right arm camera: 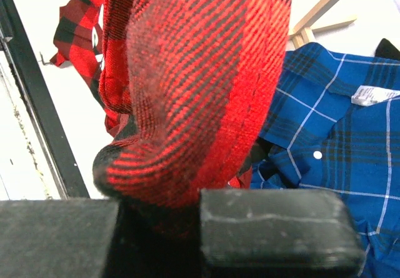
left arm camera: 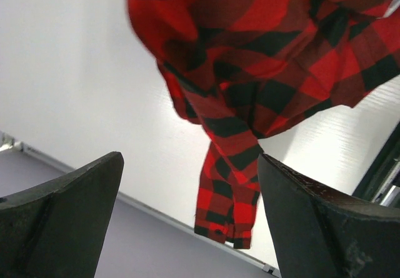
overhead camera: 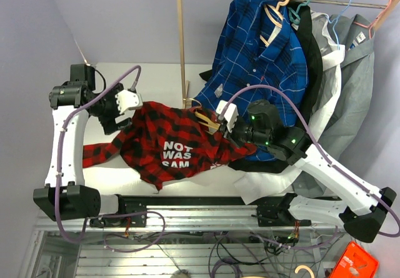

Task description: Place the shirt on the hanger

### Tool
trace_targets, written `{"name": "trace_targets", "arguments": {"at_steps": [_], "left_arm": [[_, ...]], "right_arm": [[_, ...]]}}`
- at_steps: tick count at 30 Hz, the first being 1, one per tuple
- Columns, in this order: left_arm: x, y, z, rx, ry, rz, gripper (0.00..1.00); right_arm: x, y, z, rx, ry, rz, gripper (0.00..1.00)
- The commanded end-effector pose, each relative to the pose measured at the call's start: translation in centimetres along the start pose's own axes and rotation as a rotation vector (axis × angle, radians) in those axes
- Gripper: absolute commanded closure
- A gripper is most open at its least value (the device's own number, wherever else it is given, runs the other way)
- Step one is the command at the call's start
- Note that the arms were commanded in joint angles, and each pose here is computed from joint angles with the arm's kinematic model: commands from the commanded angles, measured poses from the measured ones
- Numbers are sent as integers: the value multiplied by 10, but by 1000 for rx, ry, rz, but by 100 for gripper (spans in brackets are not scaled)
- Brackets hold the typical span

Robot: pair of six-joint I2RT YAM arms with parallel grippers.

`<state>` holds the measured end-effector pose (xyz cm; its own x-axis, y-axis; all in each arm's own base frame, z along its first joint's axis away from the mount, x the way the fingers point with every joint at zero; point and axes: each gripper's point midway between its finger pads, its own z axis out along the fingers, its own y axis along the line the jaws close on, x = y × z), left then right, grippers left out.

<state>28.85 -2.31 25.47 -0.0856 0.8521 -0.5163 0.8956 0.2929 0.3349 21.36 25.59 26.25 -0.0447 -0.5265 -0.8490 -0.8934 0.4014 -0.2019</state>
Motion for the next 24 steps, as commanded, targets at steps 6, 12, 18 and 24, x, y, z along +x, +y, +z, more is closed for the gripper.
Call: {"name": "trace_targets", "arguments": {"at_steps": [6,12,18,24], "left_arm": [[-21,-46,19,249,-188,-58,1],[-26,-46,38,304,-253,-119,1],[-16,-25,60,224,-243,-144,15],[-15,-6,71,83,-278,-154,90]], "right_arm": [[-25,-3,-10,-10,-63,-21,100],[-29,-3,-7,-22,-66,-29,100],[-33,-5,-8,-20,-89,-32,100],[-39,-3,-11,-32,-102,-28,100]]}}
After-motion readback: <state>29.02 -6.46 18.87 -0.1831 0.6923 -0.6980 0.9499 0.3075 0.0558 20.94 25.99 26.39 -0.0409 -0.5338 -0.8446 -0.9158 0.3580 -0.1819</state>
